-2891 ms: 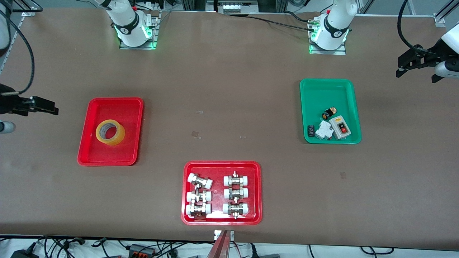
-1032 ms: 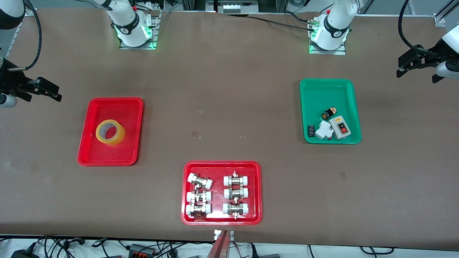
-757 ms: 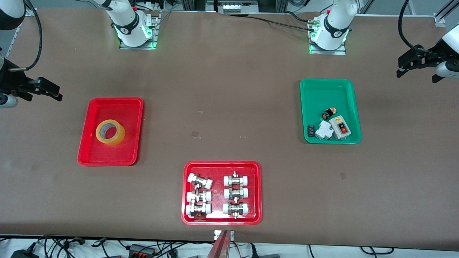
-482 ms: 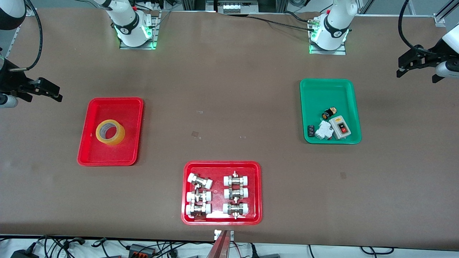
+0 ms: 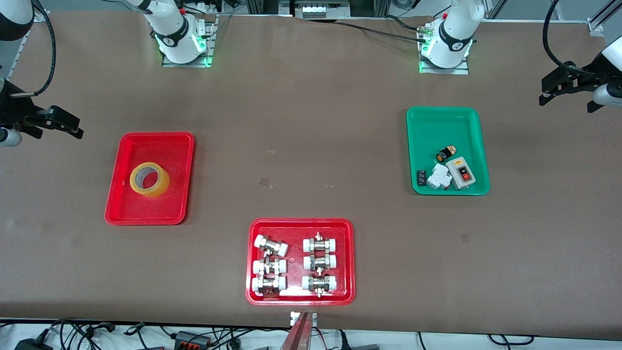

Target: Left arm passes tape to right arm into tray

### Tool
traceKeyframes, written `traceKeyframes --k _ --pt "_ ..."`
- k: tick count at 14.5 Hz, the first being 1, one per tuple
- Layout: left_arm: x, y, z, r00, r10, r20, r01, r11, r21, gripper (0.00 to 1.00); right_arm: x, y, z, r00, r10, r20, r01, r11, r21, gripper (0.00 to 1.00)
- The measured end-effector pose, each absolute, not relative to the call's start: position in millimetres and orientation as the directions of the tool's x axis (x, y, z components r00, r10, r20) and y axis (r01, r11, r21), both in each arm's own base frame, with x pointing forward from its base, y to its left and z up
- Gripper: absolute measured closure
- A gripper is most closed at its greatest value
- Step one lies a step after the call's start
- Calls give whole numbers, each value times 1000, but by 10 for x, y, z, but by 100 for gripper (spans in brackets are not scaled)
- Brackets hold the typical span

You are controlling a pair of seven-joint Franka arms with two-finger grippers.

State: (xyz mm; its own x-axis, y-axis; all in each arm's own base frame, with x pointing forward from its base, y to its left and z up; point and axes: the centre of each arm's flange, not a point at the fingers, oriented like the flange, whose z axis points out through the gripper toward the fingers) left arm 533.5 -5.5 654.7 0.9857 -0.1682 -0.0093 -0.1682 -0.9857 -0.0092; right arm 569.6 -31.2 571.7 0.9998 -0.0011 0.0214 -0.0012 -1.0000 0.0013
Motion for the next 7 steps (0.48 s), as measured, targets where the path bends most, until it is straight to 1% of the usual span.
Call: traceKeyframes --k 7 --pt "5335 -52 6546 986 -168 -9 -168 -986 -9 0 5699 -290 5720 1000 1 23 1 -1000 0 0"
